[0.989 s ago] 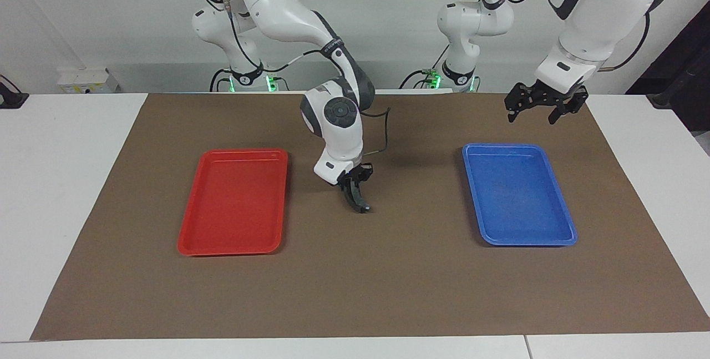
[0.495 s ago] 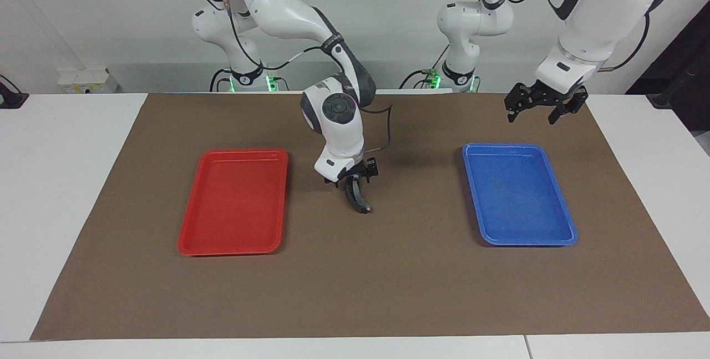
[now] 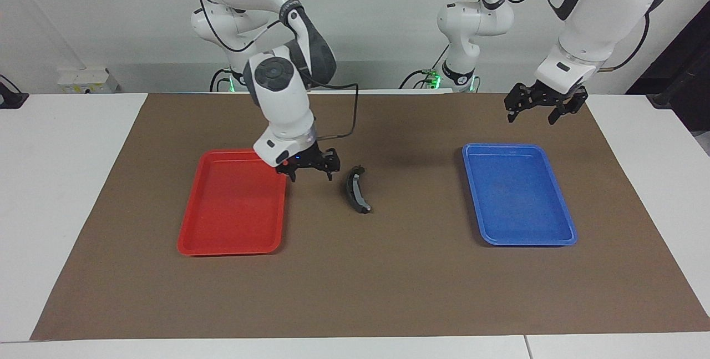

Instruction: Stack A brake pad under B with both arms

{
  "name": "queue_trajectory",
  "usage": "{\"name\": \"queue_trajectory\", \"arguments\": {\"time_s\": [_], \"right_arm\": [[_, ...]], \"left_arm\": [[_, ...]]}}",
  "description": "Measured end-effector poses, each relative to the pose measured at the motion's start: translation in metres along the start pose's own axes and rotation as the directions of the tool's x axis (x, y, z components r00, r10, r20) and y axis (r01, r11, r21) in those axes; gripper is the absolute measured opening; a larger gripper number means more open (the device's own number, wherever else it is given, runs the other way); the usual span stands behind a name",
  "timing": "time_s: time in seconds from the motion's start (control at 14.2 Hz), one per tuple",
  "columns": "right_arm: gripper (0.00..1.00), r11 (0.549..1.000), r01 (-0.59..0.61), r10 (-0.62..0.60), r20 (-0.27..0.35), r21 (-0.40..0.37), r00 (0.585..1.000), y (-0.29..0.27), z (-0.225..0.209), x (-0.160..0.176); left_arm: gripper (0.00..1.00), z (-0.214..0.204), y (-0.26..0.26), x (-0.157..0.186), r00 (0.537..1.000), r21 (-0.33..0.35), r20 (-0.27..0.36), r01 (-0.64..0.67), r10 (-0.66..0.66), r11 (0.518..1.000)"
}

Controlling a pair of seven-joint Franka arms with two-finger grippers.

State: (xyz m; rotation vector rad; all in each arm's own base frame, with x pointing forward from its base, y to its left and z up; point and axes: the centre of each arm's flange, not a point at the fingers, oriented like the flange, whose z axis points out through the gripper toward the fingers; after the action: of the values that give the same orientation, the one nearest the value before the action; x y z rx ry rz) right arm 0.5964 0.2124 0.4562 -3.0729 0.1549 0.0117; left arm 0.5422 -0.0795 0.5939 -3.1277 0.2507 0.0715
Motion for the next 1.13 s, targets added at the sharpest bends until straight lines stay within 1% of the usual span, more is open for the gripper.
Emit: {"name": "queue_trajectory", "arguments": {"time_s": [0.14, 0.28, 0.42, 0.57, 0.71, 0.85, 1.13], "right_arm": [[1.0, 0.999, -0.019, 0.021, 0.04, -0.033, 0.999, 0.043, -0.024, 0.0], [1.0, 0.999, -0.017, 0.02, 0.073, -0.042, 0.997, 0.084, -0.051, -0.003], [1.0, 0.999, -0.014, 0.018, 0.092, -0.043, 0.996, 0.125, -0.083, -0.013], [1.0, 0.998, -0.008, 0.015, 0.108, -0.061, 0.994, 0.156, -0.112, -0.028], [1.0, 0.996, -0.007, 0.017, 0.12, -0.084, 0.993, 0.179, -0.137, -0.043], [1.0, 0.996, -0.008, 0.02, 0.127, -0.094, 0.992, 0.194, -0.157, -0.049], [1.0, 0.996, 0.016, -0.003, 0.137, -0.093, 0.99, 0.211, -0.164, -0.05]], "left_arm": [[1.0, 0.0, 0.0, 0.0, 1.0, 0.0, 0.0, 0.0, 0.0, 1.0], [1.0, 0.0, 0.0, 0.0, 1.0, 0.0, 0.0, -0.001, 0.001, 1.0], [1.0, 0.0, 0.001, 0.0, 1.0, 0.0, -0.001, -0.004, 0.004, 1.0], [1.0, -0.001, 0.002, 0.0, 1.0, 0.0, -0.003, -0.005, 0.005, 1.0], [1.0, -0.003, 0.004, 0.0, 1.0, 0.002, -0.008, -0.009, 0.009, 1.0], [1.0, -0.005, 0.008, -0.001, 1.0, 0.003, -0.013, -0.015, 0.015, 1.0], [1.0, -0.014, 0.005, -0.001, 1.0, 0.003, -0.024, -0.01, 0.01, 1.0]]}}
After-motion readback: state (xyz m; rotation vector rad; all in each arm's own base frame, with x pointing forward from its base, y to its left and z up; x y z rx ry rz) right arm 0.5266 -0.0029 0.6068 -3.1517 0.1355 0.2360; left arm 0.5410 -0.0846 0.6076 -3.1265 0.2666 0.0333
